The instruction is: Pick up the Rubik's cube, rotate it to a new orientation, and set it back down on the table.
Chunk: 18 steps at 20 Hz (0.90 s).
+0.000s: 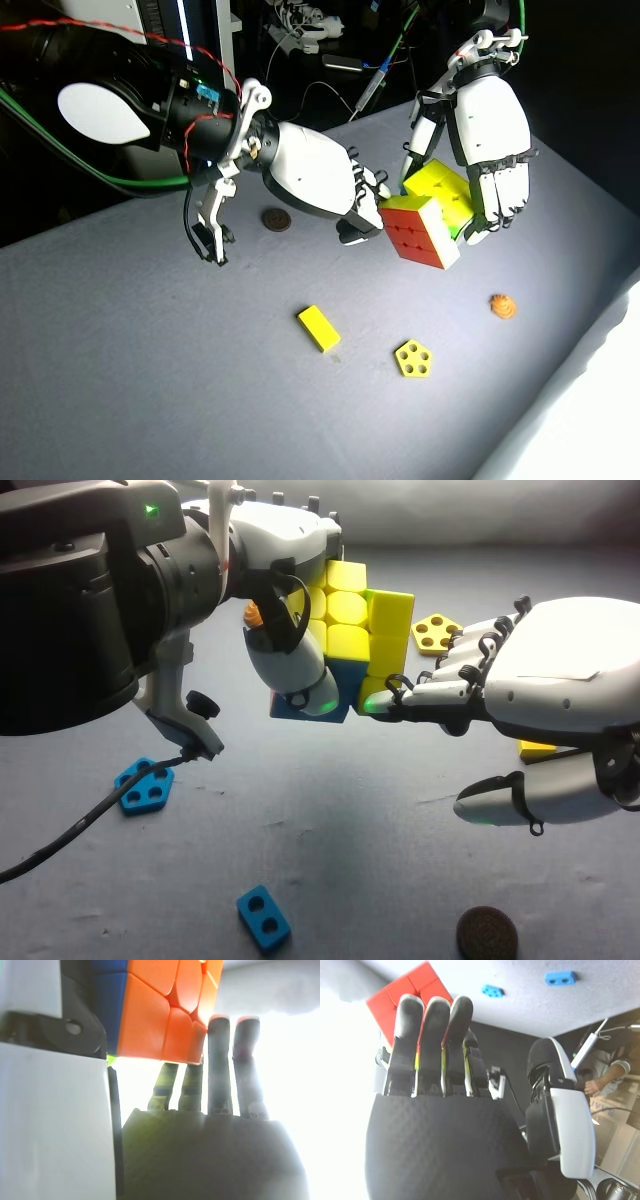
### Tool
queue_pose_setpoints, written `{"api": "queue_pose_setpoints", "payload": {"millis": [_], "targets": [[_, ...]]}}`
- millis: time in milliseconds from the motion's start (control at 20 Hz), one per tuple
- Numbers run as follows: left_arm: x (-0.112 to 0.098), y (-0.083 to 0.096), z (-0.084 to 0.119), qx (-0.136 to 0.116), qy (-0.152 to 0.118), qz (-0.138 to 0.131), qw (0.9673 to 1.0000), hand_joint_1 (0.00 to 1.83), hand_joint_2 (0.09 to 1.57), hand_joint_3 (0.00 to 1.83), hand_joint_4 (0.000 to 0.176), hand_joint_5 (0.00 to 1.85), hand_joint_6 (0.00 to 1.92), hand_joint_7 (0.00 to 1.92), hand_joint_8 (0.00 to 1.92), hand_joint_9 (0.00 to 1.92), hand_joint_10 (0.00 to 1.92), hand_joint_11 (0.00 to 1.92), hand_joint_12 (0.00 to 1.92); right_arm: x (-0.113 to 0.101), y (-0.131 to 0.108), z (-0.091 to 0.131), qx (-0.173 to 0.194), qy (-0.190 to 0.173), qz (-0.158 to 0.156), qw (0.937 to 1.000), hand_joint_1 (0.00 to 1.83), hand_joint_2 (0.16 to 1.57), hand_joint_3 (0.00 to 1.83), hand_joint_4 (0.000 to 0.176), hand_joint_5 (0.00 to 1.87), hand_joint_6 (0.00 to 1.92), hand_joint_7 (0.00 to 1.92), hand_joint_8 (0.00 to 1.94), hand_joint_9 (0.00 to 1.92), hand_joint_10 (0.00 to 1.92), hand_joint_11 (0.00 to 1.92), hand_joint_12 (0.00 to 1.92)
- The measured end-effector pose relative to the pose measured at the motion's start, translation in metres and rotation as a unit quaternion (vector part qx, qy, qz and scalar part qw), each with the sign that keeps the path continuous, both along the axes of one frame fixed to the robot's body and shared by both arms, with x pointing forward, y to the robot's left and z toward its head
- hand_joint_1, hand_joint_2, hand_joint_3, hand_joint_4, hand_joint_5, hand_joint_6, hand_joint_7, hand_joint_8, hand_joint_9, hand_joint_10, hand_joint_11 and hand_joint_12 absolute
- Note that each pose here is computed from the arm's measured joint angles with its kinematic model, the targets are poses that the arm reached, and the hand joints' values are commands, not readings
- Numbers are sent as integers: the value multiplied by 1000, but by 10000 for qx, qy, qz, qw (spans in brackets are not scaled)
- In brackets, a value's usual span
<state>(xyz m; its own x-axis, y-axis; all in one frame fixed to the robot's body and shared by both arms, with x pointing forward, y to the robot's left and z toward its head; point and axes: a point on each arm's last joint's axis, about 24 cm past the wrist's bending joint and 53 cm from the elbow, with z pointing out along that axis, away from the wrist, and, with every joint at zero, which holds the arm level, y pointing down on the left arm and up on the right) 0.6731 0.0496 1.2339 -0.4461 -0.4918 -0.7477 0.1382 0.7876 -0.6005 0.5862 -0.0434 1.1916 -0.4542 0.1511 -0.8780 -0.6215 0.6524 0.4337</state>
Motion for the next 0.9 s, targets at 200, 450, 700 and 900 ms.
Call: {"api": "queue_pose_setpoints", "payload": {"millis": [200,450,700,900], "targets": [[0,1,0,7,-1,14,10000,946,1470,8,22,443,1854,359,1920,190,1921,203,1921,3,-1,0,-5,-20,-16,10000,284,1256,0,0,115,10,369,1248,352,1784,285,1921],[2,4,0,32,-11,71,10000,970,1458,0,11,476,1793,365,1921,200,1921,211,1921,10,1,-3,-26,-46,-20,10000,314,1258,0,0,99,6,366,1253,349,1795,266,1921],[2,5,0,47,-16,89,9999,920,1424,0,0,478,1777,171,1921,179,1921,182,1921,13,3,-6,-2,32,-43,10000,292,1261,1,0,102,5,367,1247,355,1784,275,1921],[1,2,0,-21,17,49,10000,951,1400,0,0,497,1741,146,1921,197,1921,208,1921,18,5,-16,-104,179,-49,9998,281,1270,2,0,106,8,331,1270,319,1820,252,1921]]}}
